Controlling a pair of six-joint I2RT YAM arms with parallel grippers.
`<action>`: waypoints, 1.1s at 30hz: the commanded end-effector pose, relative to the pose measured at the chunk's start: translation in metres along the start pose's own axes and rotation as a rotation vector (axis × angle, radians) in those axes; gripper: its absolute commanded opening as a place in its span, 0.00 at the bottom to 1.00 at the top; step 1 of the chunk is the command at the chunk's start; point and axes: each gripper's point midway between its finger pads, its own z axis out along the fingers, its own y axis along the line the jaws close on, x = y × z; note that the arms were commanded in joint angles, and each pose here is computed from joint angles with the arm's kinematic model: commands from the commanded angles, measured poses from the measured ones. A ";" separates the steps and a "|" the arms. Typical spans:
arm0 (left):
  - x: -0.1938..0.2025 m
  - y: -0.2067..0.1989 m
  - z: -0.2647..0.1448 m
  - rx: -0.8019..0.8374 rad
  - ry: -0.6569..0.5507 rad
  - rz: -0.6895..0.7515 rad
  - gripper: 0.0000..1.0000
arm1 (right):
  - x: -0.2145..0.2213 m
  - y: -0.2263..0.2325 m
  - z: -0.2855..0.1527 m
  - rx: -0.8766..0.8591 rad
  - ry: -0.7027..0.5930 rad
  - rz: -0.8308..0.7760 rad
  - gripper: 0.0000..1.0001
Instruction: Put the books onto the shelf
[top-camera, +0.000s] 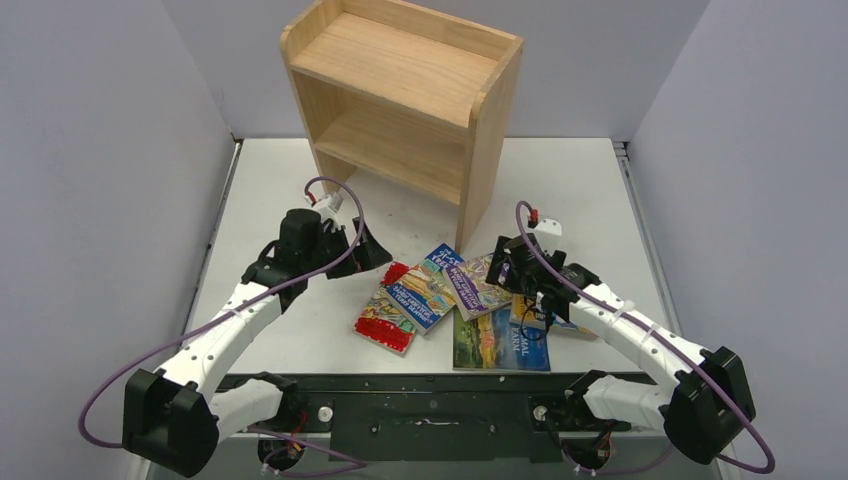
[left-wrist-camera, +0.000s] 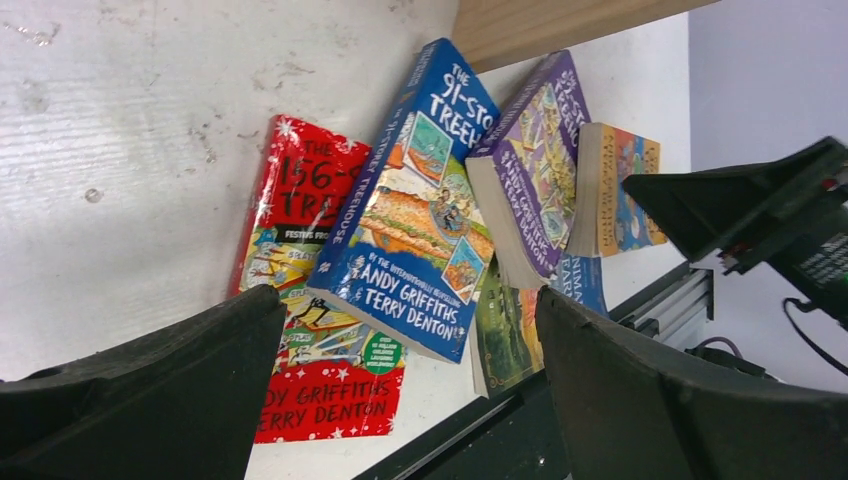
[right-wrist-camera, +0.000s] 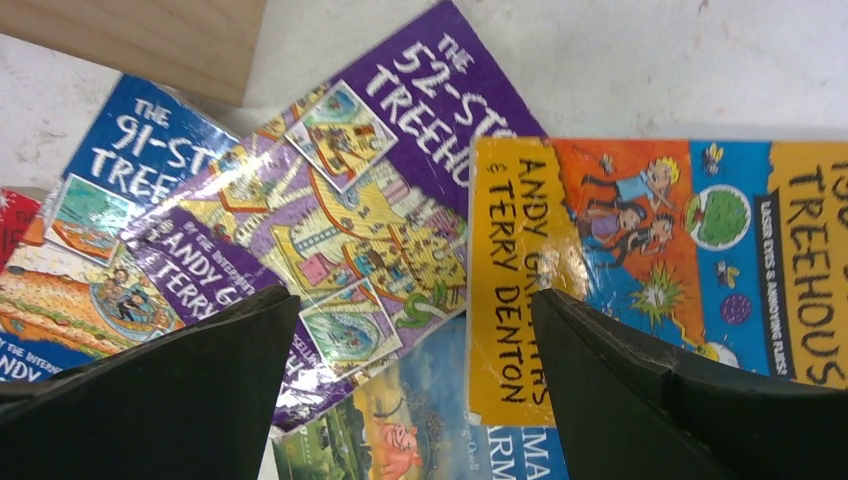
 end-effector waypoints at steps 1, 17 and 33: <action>-0.027 -0.029 -0.009 0.081 -0.086 0.060 0.96 | 0.022 -0.007 -0.006 0.002 0.066 0.069 0.90; -0.009 -0.007 0.016 0.019 0.003 0.013 0.96 | 0.048 0.042 -0.002 -0.284 0.117 0.449 0.90; -0.059 0.007 -0.018 -0.009 -0.090 -0.024 0.96 | -0.046 0.105 -0.021 -0.480 -0.281 -0.016 0.90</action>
